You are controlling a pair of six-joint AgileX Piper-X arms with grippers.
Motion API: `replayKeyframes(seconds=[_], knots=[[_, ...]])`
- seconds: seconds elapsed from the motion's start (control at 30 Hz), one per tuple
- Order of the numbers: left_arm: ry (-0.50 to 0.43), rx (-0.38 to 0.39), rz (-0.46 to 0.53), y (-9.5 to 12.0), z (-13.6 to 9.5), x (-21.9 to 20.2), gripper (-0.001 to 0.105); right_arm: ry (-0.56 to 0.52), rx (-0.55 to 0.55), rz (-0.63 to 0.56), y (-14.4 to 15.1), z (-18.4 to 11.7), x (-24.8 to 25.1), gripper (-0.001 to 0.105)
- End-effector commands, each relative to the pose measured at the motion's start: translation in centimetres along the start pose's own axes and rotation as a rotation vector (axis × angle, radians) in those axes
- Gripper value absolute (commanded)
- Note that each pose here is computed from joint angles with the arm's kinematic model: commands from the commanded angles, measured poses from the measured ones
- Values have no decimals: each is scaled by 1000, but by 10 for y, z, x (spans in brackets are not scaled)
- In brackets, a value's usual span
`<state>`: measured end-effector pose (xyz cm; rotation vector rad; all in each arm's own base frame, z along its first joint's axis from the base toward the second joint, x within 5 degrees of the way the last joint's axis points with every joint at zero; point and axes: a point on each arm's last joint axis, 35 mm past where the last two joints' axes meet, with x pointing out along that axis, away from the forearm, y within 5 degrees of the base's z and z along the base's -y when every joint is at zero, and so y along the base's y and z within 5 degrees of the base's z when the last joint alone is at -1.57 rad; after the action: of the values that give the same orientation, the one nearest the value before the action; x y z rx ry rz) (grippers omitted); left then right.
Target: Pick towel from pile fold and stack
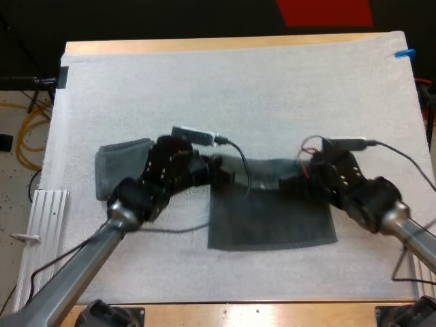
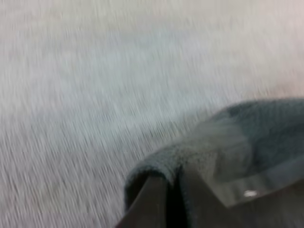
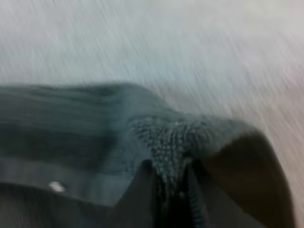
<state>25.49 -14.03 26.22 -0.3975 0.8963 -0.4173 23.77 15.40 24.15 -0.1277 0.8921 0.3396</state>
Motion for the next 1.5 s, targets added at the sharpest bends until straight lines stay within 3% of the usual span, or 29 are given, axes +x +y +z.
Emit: replayKeyframes(seconds=[0.0,0.17,0.33,0.63,0.7,0.77,0.83,0.93,1.13,1.23,1.47], knots=[[-34,4,-33,3,8,6,0,-77,20,-7,-2,11,7,0],[-6,-62,-31,36,17,39,0,-75,80,-7,-20,14,46,0],[-13,-118,-17,70,23,62,0,-39,207,-3,-46,9,78,0],[-46,-150,-54,99,30,81,3,-29,321,77,-74,4,105,0],[-48,-148,-68,100,31,82,10,-42,329,111,-76,6,107,3],[-52,-146,-71,99,32,82,22,-66,341,152,-79,8,109,14],[-67,-137,-83,97,37,81,39,-120,380,199,-83,15,108,36],[-102,-117,-113,91,50,79,51,-234,387,257,-89,28,104,55],[-124,-53,-288,66,82,61,51,-377,348,307,-98,61,90,57],[-156,-14,-282,55,89,41,51,-409,318,319,-98,73,76,57],[-177,199,-168,31,82,-27,51,-408,147,280,-94,83,24,52]])
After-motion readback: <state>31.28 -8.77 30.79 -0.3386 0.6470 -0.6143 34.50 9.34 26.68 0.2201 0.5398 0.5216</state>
